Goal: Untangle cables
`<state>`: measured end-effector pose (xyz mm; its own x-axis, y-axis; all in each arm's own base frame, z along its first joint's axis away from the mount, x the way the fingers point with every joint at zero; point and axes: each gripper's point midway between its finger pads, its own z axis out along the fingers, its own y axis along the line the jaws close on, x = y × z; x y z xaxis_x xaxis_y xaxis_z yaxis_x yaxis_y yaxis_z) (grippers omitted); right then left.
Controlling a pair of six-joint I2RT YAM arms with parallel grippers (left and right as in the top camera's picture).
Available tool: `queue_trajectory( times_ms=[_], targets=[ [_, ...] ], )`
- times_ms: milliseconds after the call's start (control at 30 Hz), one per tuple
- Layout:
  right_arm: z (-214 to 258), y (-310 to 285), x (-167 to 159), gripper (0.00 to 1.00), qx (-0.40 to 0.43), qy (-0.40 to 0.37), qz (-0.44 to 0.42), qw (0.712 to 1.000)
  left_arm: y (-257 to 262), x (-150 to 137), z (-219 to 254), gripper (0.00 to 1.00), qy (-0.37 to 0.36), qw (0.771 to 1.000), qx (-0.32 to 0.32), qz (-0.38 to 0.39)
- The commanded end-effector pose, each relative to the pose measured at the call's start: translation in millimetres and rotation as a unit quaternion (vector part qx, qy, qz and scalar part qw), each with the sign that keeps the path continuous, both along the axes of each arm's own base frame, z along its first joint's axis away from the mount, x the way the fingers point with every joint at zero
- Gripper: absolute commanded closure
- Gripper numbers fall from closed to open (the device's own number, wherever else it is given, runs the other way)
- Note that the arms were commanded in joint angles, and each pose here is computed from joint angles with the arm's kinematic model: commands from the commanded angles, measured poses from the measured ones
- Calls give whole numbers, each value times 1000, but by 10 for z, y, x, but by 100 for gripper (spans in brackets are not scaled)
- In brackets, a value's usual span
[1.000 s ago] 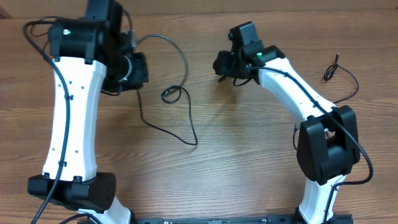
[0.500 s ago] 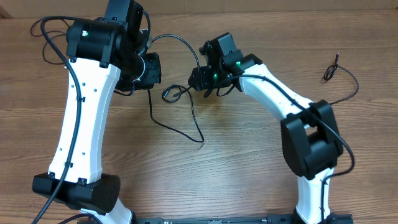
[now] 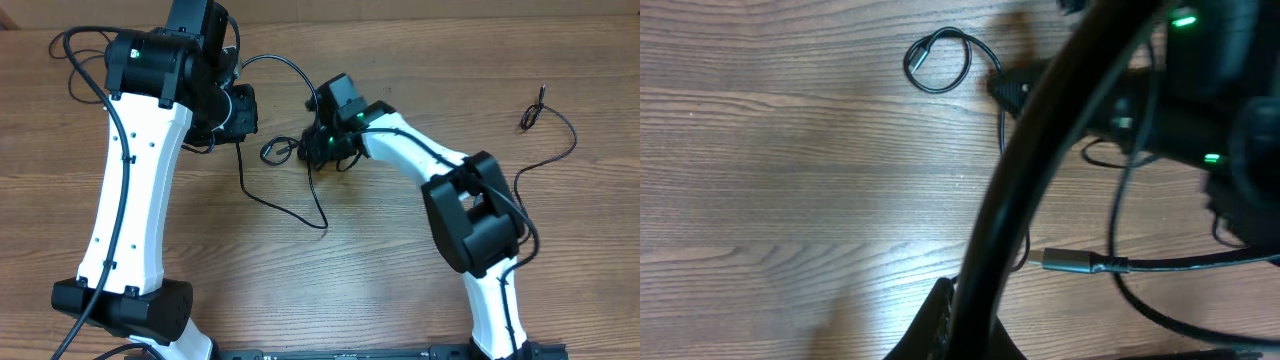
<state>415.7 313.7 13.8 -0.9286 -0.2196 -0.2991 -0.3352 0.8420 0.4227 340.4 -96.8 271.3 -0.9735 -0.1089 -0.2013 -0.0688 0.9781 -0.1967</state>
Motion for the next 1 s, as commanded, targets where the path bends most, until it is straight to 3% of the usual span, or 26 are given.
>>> queue_trajectory(
  times_ms=[0,167,433,700,733,767,800,967],
  targets=[
    [-74,9,15,71,-8,1,-2,1000,78,20,-16,96,-1,1000,15,14],
    [-84,-42,16,96,-15,5,-9,1000,77,29,-14,96,-3,1000,15,15],
    [279,-667,81,96,-89,44,-154,983,73,51,-8,96,-7,1000,13,15],
    [685,-919,-261,96,-110,90,-180,973,69,68,-3,96,-11,1000,13,15],
    [681,-925,-281,95,-113,93,-180,973,66,74,-1,96,-12,1000,12,14],
    [676,-933,-302,87,-115,97,-179,972,63,81,1,96,-14,1000,12,15],
    [673,-939,-307,71,-117,98,-179,972,63,85,2,96,-14,1000,11,15],
    [698,-951,-161,68,-106,74,-189,973,63,86,2,96,-15,1000,12,15]
  ],
)
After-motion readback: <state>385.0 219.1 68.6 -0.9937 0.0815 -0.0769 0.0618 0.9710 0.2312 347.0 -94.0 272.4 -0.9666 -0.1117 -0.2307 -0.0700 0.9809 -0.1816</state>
